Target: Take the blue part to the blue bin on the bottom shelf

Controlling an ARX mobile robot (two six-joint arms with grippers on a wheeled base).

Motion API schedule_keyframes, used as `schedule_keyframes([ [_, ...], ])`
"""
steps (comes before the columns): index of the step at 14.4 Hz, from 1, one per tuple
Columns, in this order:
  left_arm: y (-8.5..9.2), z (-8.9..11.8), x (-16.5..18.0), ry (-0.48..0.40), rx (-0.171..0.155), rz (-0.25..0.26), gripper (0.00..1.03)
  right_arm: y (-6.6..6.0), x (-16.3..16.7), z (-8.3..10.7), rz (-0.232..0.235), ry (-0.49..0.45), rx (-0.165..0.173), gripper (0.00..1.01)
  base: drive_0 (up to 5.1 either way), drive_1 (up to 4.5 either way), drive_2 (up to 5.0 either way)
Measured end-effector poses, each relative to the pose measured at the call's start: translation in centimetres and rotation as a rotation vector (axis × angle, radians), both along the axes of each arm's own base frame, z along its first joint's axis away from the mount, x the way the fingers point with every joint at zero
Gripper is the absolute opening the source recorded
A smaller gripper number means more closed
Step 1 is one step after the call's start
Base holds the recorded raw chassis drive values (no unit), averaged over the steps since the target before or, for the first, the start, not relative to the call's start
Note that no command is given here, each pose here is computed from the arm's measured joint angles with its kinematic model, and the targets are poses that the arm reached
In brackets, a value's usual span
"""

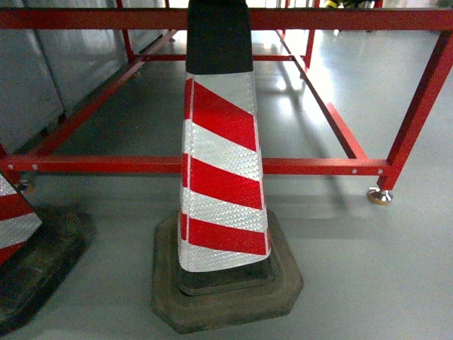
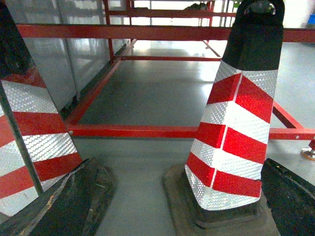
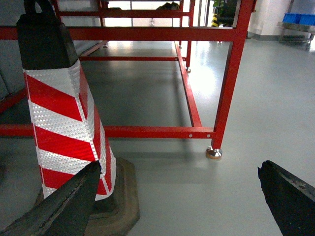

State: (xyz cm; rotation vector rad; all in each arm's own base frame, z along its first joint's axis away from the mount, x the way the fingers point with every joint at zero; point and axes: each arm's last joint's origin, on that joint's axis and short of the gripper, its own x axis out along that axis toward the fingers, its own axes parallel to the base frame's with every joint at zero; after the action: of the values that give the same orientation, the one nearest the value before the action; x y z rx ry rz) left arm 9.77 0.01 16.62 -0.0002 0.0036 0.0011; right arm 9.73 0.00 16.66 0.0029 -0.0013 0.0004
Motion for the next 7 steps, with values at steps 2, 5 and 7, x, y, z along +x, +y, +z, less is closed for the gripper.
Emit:
schedule_keyframes([
  [2, 0.0, 0.0, 0.0, 0.0, 0.0, 0.001, 0.98, 0.0, 0.0, 0.0, 0.0, 0.0, 0.0, 0.98, 0.0, 0.0, 0.0],
  [5, 0.0, 0.0, 0.0, 0.0, 0.0, 0.0, 0.98, 0.0, 0.0, 0.0, 0.0, 0.0, 0.0, 0.98, 0.0, 0.0, 0.0],
  [7, 0.0, 0.0, 0.0, 0.0, 0.0, 0.0, 0.98, 0.0, 0.0, 0.0, 0.0, 0.0, 0.0, 0.98, 0.0, 0.0, 0.0],
])
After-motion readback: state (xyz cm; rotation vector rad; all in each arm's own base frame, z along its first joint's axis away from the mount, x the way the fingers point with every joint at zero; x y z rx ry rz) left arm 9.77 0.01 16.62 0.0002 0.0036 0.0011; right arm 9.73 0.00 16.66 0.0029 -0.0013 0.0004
